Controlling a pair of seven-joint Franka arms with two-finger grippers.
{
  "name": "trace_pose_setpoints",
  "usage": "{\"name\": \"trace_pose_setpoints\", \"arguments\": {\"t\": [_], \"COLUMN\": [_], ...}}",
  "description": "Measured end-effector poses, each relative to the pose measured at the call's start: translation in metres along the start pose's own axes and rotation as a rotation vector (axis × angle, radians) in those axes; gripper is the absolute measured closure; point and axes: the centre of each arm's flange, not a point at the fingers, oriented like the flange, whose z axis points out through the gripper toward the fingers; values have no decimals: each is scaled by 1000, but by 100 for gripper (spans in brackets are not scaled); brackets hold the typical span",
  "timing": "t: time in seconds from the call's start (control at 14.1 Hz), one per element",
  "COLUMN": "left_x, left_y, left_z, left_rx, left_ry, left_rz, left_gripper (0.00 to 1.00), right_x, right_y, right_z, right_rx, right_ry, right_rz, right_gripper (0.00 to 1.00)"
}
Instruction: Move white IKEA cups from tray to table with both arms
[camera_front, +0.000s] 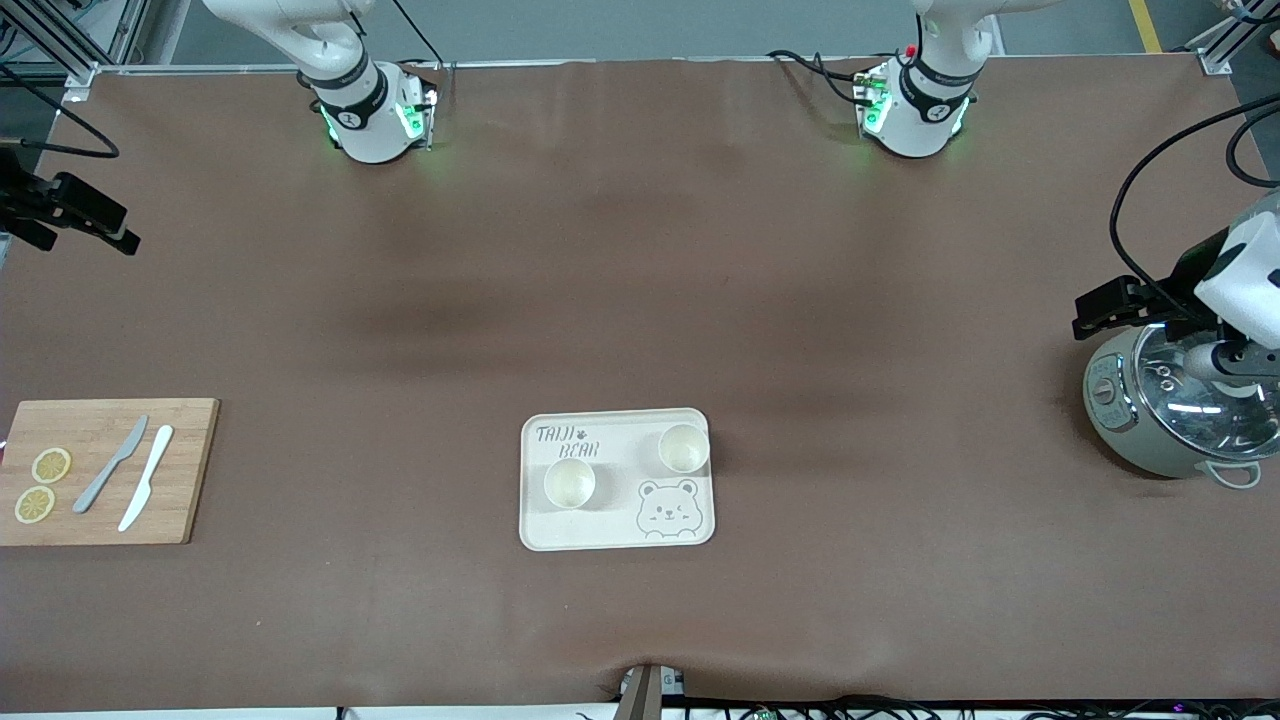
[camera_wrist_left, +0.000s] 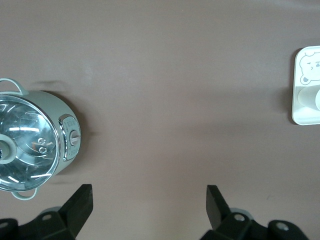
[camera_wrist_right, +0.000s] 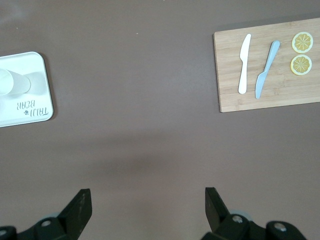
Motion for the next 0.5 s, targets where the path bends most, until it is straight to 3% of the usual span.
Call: {"name": "trace_pose_setpoints", "arguments": {"t": [0.5], "left_x": [1], "left_y": [-4], "left_z": [1], "left_rx": [0], "left_ry": [-1], "left_rz": [6], "left_gripper": [0], "right_x": [0], "right_y": [0], "right_z": [2], "right_rx": [-1], "right_ry": [-10], "right_rz": [-1], "right_gripper": [0]}}
